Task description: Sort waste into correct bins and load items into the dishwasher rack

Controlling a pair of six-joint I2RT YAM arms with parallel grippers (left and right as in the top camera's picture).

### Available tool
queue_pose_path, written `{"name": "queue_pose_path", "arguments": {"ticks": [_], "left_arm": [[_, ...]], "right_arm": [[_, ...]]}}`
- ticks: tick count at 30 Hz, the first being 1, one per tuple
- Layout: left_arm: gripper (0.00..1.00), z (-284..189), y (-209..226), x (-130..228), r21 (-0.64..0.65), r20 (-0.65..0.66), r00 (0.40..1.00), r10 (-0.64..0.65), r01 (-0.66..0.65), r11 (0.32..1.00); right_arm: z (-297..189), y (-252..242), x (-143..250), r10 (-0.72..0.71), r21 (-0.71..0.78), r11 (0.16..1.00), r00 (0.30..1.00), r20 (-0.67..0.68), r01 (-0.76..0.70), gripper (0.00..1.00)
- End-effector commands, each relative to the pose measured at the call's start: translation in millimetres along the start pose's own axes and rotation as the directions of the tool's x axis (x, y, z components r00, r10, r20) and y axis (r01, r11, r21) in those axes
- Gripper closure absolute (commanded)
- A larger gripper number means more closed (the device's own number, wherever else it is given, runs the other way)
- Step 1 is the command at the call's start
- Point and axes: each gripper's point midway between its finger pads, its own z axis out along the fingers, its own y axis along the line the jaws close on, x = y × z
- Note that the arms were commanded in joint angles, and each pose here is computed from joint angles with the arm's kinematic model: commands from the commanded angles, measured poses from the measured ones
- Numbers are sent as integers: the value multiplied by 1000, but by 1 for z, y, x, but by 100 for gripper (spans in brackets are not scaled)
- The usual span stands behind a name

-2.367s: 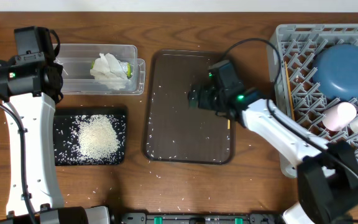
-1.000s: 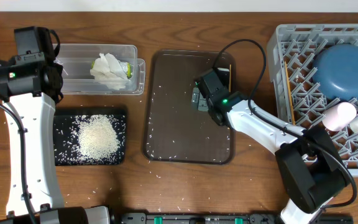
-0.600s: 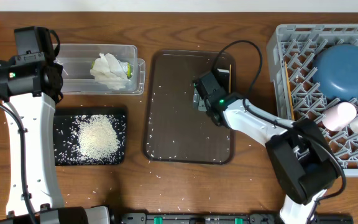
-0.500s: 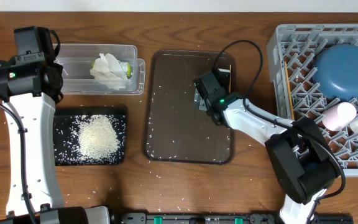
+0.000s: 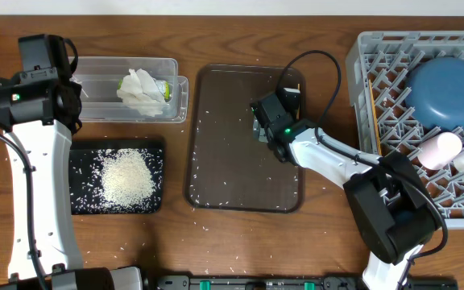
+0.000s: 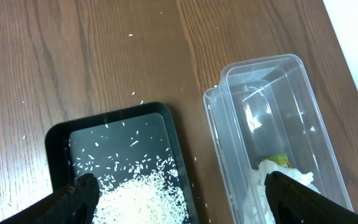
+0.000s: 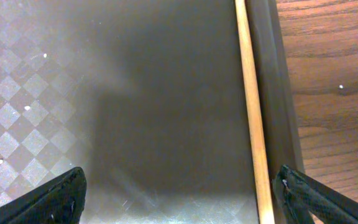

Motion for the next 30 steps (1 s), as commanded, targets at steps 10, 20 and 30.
{"name": "queue_pose_path", "arguments": {"ticks": [10,20,30], "left_arm": [[12,2,3,-3,-20,18,1000,11,-10,1000],[12,2,3,-3,-20,18,1000,11,-11,1000],[12,2,3,-3,-20,18,1000,11,-11,1000]], "right_arm": [[18,-15,8,29,58,998,999,-21,-28,3],[21,-13,13,29,50,998,999,-40,-27,46],[20,-14,15,31,52,998,998,-48,-28,75]]}}
